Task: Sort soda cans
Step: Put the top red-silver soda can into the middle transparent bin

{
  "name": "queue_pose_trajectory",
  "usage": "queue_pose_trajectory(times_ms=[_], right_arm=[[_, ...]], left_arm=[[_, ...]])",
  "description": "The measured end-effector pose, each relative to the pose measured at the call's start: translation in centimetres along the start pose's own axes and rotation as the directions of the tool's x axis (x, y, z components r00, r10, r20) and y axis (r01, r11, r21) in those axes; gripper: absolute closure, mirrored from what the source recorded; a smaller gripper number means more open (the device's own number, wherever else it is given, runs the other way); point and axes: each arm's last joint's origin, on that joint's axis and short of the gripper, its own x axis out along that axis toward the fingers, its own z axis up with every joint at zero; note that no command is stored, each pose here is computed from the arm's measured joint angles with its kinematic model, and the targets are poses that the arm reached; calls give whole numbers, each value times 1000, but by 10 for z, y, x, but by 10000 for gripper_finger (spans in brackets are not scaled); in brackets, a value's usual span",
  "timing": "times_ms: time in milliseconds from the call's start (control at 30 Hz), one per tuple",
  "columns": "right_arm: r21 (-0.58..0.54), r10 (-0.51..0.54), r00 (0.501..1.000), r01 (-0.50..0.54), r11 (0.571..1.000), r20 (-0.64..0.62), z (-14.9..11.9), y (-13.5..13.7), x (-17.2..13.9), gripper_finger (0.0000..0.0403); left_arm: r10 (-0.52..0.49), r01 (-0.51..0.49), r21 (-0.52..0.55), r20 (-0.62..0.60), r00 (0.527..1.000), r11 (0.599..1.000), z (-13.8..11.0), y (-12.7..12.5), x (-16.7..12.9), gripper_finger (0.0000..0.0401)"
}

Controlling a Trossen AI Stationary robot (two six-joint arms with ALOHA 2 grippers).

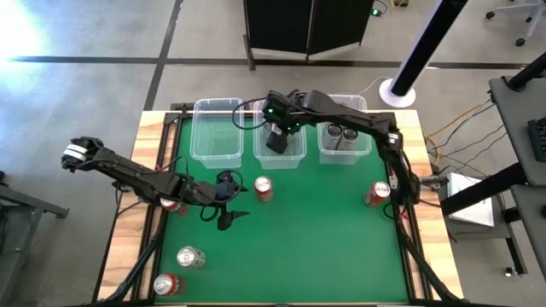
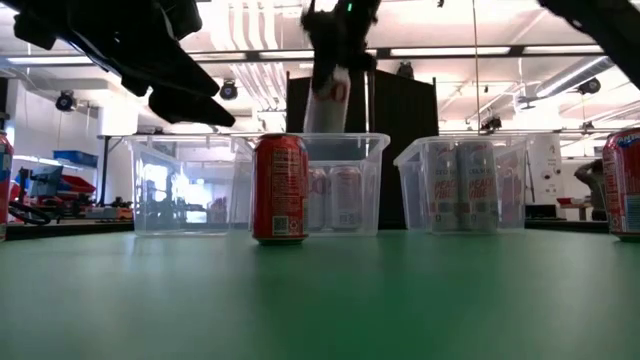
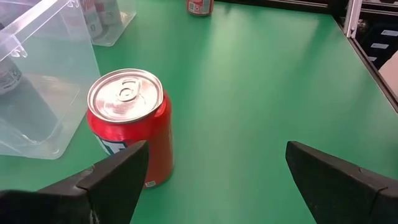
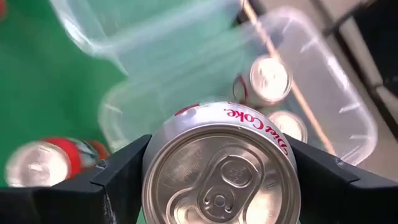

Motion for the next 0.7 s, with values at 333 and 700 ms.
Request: queue_pose_trajectory(times_ms=[333,700], right_arm=[[27,38,981,-33,999,-191,-5,-20,66,99],[61,48,972,-35,998,-228,-8,-26,86,96]], left_arm=[[6,-6,2,1,1000,1000,0,0,0,40],[12,-12,-3,-19,1000,1000,-2,1,0,40]])
